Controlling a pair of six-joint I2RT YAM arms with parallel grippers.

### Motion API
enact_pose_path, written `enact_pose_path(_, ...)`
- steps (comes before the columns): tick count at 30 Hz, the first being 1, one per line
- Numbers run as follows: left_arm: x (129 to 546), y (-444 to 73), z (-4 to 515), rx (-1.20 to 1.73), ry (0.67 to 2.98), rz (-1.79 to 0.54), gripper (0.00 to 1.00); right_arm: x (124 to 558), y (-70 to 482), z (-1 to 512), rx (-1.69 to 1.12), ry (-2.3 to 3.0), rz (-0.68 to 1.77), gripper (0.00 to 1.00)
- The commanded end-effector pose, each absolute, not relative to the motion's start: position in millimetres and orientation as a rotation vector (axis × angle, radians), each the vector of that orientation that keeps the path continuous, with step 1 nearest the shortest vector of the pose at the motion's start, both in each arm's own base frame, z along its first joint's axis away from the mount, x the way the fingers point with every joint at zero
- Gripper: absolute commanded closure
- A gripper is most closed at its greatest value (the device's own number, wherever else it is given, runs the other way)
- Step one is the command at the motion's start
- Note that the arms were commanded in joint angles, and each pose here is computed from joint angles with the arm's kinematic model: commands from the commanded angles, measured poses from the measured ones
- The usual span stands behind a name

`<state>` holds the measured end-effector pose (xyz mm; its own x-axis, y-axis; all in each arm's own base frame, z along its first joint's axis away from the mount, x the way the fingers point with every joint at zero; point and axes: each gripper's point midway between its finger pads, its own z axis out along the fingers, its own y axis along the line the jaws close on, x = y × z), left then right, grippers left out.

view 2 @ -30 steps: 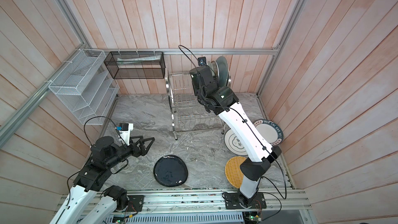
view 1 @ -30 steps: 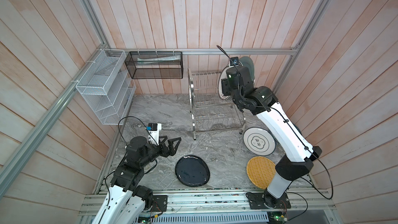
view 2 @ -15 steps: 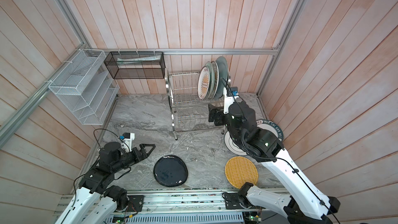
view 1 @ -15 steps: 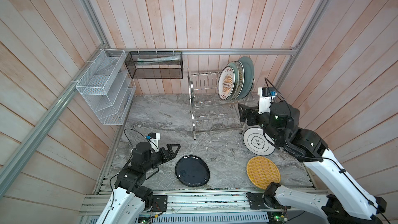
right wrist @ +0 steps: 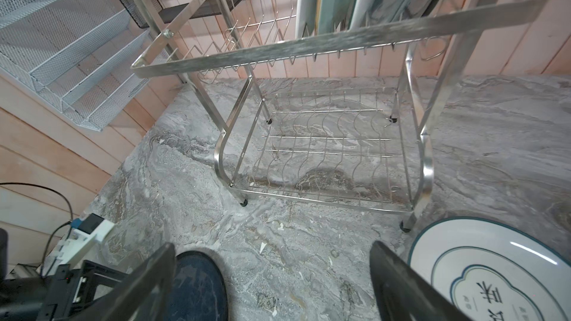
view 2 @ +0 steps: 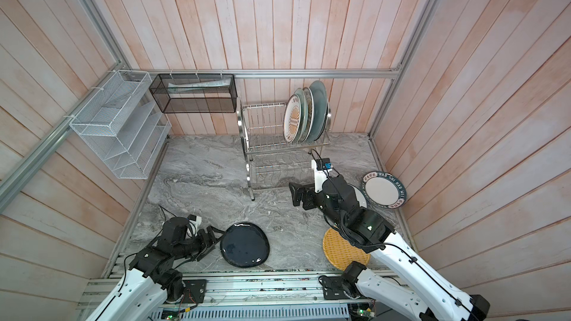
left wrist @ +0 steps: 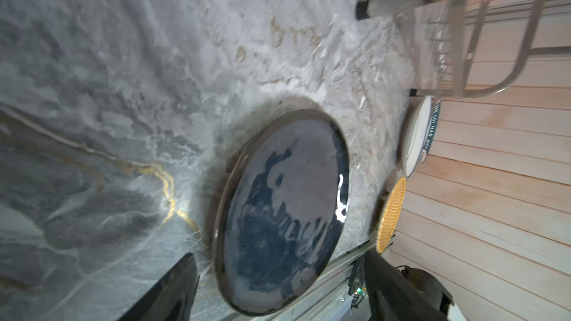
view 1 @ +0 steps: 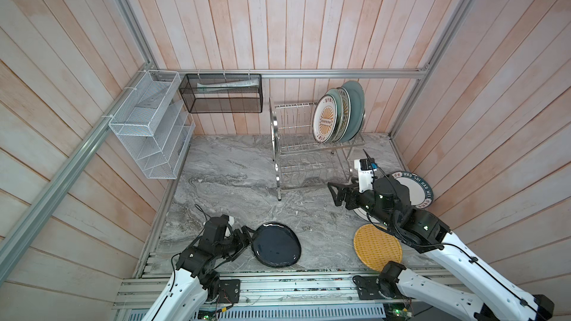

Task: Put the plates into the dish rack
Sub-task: 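Grasp the dark blue plate's edge with the left gripper and tilt it up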

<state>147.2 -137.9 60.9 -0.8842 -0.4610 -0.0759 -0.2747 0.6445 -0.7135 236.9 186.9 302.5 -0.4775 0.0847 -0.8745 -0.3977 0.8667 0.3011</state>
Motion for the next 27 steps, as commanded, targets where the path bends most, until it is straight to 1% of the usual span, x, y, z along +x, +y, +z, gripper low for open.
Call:
enact_pose_path(1, 141, -145, 49, -0.572, 2.643, -1.102, 0.18, 233, 198, 300, -0.234, 1.972, 0.677, 0.02)
enact_pose_path(8, 128, -157, 26, -0.508, 2.705, -1.191, 0.26, 233, 205, 280, -0.249, 2.003, 0.696, 0.02)
enact_pose_path(12, 128, -165, 23, -0.491, 2.691, -1.272, 0.32, 234, 207, 275, -0.249, 2.009, 0.697, 0.02)
enact_pose_path(20, 142, -188, 33, -0.461, 2.612, -1.398, 0.37, 239, 210, 267, -0.250, 2.019, 0.712, 0.02)
enact_pose_path(27, 156, -214, 29, -0.402, 2.634, -1.381, 0.41, 241, 209, 262, -0.233, 2.024, 0.733, 0.02)
